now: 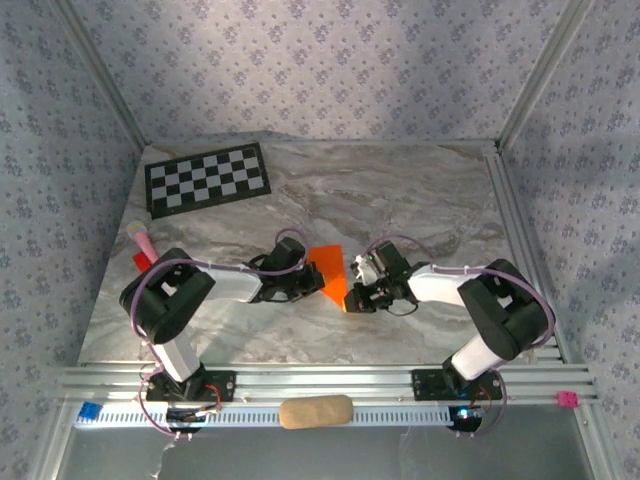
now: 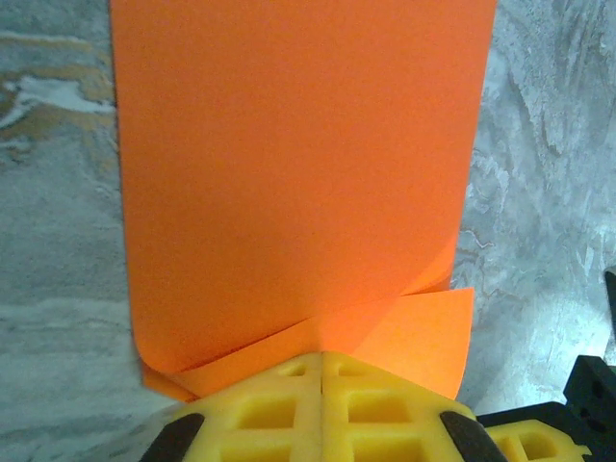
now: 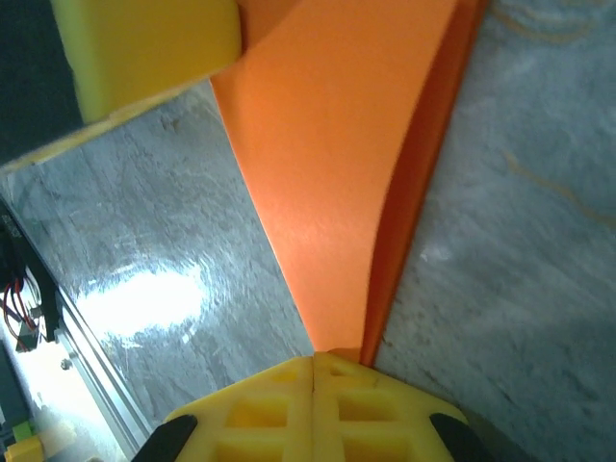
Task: Fold a paper plane with a square sheet of paper (pick it up from the middle)
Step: Third fold the triangle at the center of the table.
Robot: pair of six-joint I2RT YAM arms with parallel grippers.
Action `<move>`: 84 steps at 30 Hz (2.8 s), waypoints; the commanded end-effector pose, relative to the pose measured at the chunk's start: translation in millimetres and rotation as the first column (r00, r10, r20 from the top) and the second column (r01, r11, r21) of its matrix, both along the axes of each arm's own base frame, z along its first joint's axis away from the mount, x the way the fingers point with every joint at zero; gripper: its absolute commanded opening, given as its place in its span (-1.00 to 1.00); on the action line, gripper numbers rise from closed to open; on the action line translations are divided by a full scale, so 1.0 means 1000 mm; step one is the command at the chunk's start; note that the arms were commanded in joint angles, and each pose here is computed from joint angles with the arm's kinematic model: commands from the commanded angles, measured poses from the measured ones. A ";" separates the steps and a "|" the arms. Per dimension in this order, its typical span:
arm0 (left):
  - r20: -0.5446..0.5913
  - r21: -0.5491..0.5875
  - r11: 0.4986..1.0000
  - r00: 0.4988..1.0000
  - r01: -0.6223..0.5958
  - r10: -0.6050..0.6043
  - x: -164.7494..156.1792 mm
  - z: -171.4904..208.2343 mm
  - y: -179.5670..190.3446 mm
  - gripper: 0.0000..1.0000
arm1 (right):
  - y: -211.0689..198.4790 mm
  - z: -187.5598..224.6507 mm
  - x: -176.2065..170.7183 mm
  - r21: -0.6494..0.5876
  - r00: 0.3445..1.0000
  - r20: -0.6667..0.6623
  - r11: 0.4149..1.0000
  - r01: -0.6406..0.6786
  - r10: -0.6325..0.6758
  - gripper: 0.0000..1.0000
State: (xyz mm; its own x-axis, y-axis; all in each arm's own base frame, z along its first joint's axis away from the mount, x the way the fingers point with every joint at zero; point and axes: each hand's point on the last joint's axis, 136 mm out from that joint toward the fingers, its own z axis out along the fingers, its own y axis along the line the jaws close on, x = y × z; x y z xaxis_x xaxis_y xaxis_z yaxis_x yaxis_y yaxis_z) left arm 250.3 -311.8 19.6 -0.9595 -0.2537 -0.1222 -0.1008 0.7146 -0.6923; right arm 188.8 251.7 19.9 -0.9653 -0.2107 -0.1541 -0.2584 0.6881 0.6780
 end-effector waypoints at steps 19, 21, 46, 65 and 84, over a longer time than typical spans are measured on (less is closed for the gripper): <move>-0.043 0.110 0.993 0.998 -0.031 0.036 -0.005 -0.023 0.023 -1.00 | 0.024 0.045 0.036 0.057 0.997 0.058 0.997 0.045 -0.048 -0.87; -0.043 0.110 0.993 0.998 -0.031 0.036 -0.005 -0.023 0.023 -1.00 | 0.028 0.037 0.038 0.044 0.998 0.041 0.998 0.048 -0.049 -0.88; 0.062 0.020 0.998 0.996 0.057 -0.058 -0.001 0.031 -0.018 -0.82 | -0.003 -0.026 0.019 -0.080 0.987 -0.085 0.989 0.128 -0.134 -0.96; 0.034 0.084 0.996 0.999 -0.014 0.011 0.003 -0.013 0.016 -0.85 | -0.013 -0.040 0.012 -0.134 0.982 -0.111 0.981 0.140 -0.155 -1.00; 0.078 0.135 0.988 0.995 -0.080 0.069 0.026 -0.023 0.068 -0.83 | -0.015 -0.043 0.009 -0.150 0.981 -0.124 0.980 0.133 -0.152 -1.00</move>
